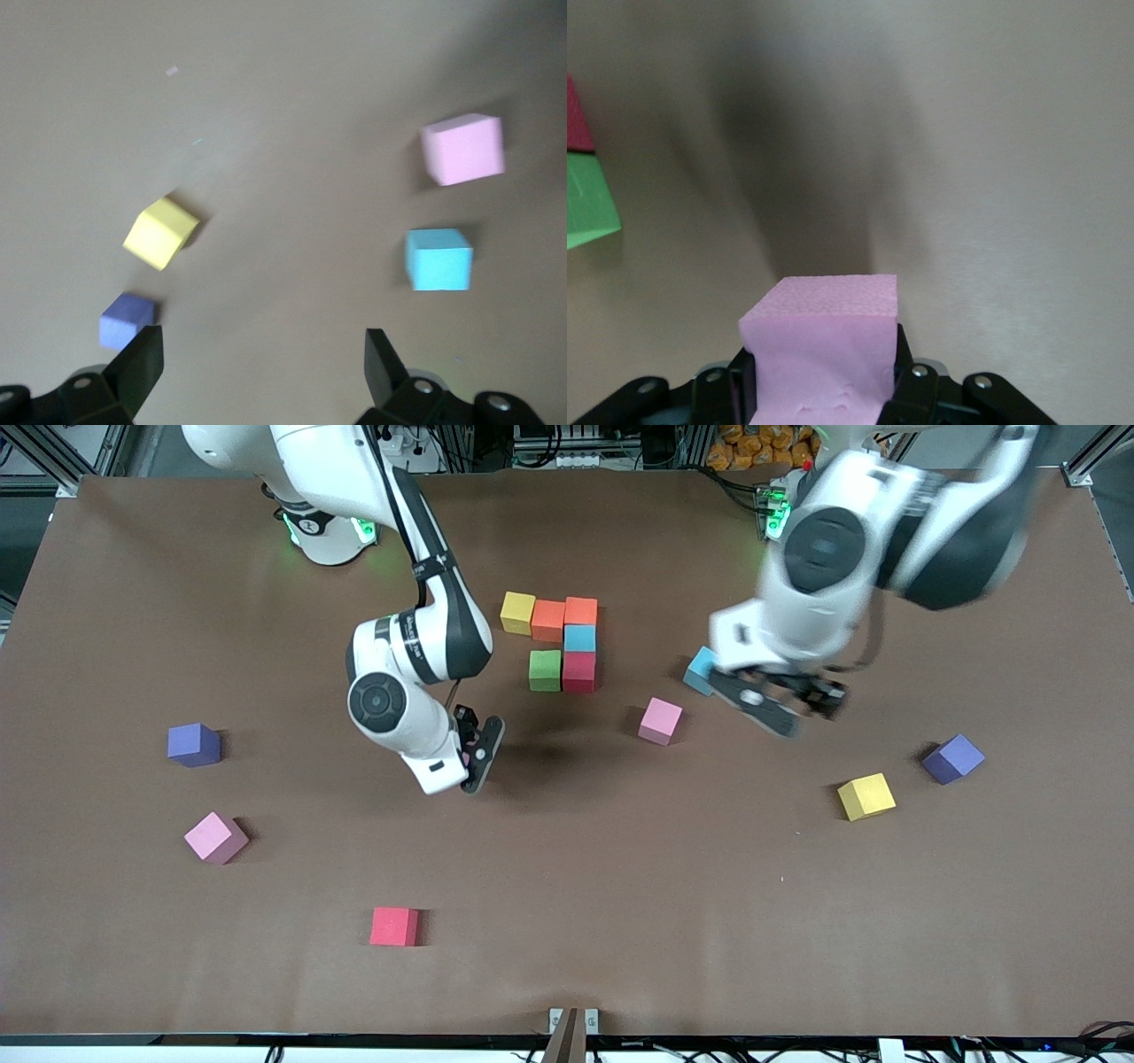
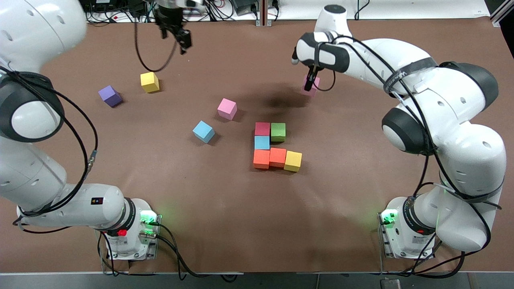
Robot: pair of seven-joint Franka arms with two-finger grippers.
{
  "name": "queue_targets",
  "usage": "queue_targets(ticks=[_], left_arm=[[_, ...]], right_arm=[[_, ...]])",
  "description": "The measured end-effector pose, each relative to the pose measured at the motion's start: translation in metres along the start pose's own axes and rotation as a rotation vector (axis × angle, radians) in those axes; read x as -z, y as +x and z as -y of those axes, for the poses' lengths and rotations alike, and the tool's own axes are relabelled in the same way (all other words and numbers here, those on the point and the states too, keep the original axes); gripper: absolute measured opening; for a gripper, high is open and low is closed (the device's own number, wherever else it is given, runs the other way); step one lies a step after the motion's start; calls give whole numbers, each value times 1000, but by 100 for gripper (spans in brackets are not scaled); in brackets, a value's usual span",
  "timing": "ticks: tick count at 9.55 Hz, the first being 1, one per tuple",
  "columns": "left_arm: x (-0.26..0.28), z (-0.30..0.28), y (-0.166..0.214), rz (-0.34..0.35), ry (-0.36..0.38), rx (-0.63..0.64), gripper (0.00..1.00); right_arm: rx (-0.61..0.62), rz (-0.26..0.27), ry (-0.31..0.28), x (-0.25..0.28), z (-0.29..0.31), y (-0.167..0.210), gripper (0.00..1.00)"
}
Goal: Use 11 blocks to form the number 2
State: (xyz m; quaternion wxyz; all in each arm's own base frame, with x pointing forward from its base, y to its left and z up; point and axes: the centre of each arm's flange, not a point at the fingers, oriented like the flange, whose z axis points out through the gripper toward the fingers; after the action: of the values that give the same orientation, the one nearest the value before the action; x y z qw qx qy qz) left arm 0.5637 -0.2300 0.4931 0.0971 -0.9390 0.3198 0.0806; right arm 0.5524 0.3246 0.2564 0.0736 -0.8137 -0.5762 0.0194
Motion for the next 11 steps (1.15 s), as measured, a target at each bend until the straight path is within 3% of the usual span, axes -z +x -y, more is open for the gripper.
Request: queue_targets(ticks=[2,4,8,11], left_arm=[[-18,59,-16,27,-12,94,100],[-37,71,-11,26,-30,97,100],[-122,44,29,38,-84,70,100],[-139,-2,36,63,-95,135,100]], right_arm=[[65,-9,-24,-13,25,-9,56],[154,-16,-47,-23,58,-3,56],[233,-6,-68,-46,104,-7,56],[225,2,-59,-54,114,-21,56]])
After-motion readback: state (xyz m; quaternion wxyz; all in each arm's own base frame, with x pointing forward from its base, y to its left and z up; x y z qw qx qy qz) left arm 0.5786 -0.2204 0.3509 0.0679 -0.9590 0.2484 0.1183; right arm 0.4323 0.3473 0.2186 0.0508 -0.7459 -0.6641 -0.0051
